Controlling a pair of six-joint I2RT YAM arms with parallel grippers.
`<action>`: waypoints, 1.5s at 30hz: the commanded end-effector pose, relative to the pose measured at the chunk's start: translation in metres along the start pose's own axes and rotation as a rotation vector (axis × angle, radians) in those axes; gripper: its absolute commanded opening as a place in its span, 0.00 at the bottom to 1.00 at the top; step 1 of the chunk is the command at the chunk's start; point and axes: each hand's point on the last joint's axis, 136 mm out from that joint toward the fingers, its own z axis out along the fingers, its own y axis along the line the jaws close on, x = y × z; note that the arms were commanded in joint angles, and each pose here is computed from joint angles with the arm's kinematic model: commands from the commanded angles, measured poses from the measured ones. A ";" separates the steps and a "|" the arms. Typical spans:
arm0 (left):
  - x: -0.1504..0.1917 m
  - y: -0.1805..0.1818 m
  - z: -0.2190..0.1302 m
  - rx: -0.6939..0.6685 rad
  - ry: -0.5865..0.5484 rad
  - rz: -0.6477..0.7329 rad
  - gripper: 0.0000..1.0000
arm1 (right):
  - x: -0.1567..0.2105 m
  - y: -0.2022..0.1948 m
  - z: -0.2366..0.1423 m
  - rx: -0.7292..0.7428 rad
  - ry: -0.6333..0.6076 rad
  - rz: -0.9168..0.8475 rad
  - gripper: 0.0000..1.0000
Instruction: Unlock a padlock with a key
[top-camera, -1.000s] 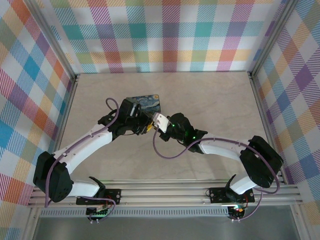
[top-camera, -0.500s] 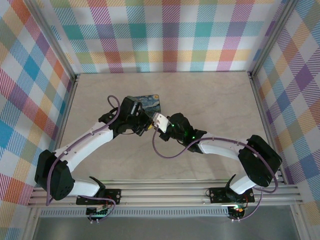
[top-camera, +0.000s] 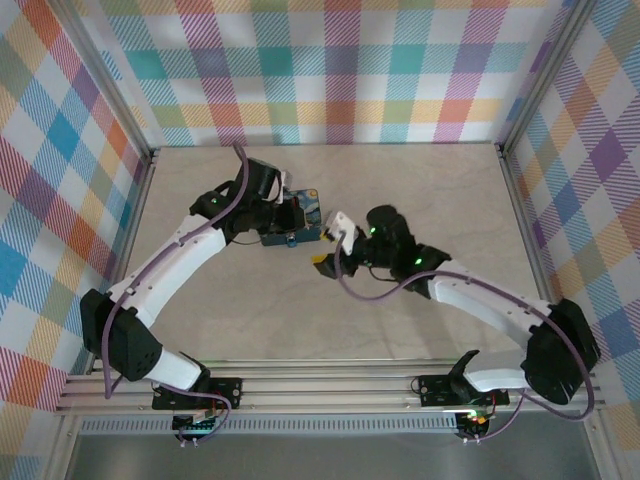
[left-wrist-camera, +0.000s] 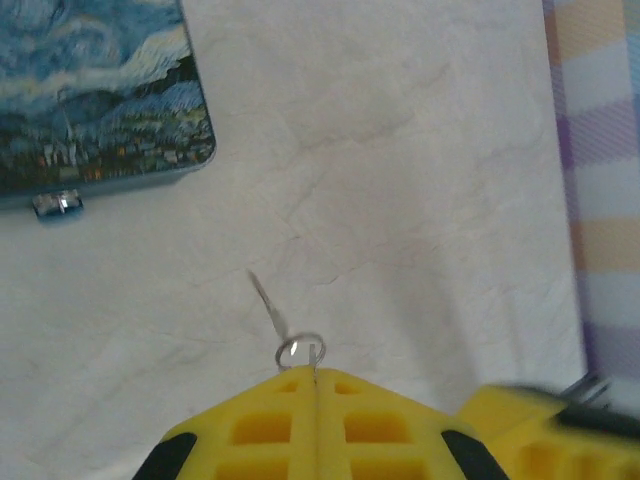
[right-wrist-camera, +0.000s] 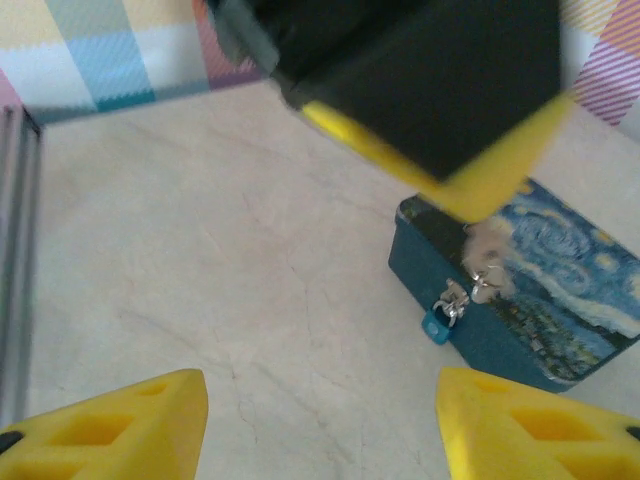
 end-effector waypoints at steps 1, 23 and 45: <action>0.013 -0.004 -0.001 0.044 0.099 0.298 0.00 | -0.011 0.015 -0.026 -0.184 0.036 0.222 0.64; 0.074 -0.066 -0.062 0.550 0.242 0.884 0.00 | -0.040 0.024 -0.047 -0.568 -0.032 0.333 0.48; 0.071 -0.081 -0.068 0.659 0.265 0.845 0.00 | -0.023 0.053 -0.044 -0.679 0.014 0.366 0.27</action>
